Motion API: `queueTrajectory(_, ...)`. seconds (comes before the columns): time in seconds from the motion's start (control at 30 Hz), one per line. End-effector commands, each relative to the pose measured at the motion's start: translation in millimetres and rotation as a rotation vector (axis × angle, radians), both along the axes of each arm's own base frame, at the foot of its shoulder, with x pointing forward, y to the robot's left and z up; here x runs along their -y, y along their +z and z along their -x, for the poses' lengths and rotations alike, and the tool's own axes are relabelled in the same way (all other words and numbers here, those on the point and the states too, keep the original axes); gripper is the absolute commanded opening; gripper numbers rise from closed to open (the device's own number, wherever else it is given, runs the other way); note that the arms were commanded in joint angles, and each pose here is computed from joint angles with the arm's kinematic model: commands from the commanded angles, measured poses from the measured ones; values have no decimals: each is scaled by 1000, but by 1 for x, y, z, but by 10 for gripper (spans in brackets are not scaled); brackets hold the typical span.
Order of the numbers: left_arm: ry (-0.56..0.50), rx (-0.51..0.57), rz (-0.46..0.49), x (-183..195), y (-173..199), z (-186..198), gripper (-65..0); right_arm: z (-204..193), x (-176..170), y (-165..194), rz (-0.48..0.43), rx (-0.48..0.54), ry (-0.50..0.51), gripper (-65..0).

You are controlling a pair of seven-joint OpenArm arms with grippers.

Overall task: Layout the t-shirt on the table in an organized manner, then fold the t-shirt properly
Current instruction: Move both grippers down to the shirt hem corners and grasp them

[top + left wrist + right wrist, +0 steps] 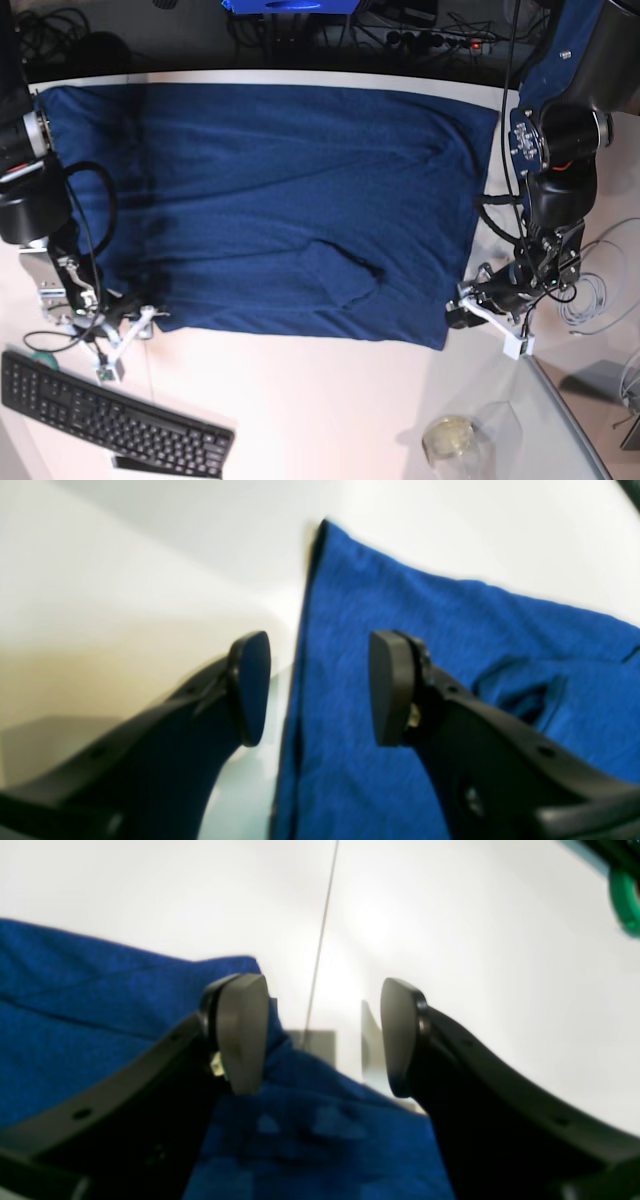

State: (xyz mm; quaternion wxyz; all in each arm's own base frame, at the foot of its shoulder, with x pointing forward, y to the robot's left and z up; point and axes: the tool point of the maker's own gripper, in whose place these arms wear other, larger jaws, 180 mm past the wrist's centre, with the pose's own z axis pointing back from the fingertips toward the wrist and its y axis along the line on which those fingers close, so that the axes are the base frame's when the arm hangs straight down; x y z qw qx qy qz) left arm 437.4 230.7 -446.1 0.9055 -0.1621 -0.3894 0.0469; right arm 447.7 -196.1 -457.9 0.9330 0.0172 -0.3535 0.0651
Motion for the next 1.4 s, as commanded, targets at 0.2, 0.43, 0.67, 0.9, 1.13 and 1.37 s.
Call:
queueTrajectory(0.2,-30,5,-102,10,-8,-9,-337,-5,-12,-3,-22,-7,-9,-308)
queueTrajectory(0.43,-2,-15,-101,11,-25,3,-342,-2,-13,-7,-23,-16,-9,-323)
queueTrajectory(0.67,13,-2,-87,12,-27,4,-344,-2,-13,-6,-26,-10,-8,-647)
queueTrajectory(0.9,11,106,-107,7,9,-26,-344,-9,-26,11,-39,52,35,-650)
queueTrajectory(1.13,-2,135,-106,14,26,-45,-344,-3,-32,25,-43,110,88,-650)
queueTrajectory(1.37,-14,80,-118,9,12,-31,-346,10,-46,42,-49,148,160,-650)
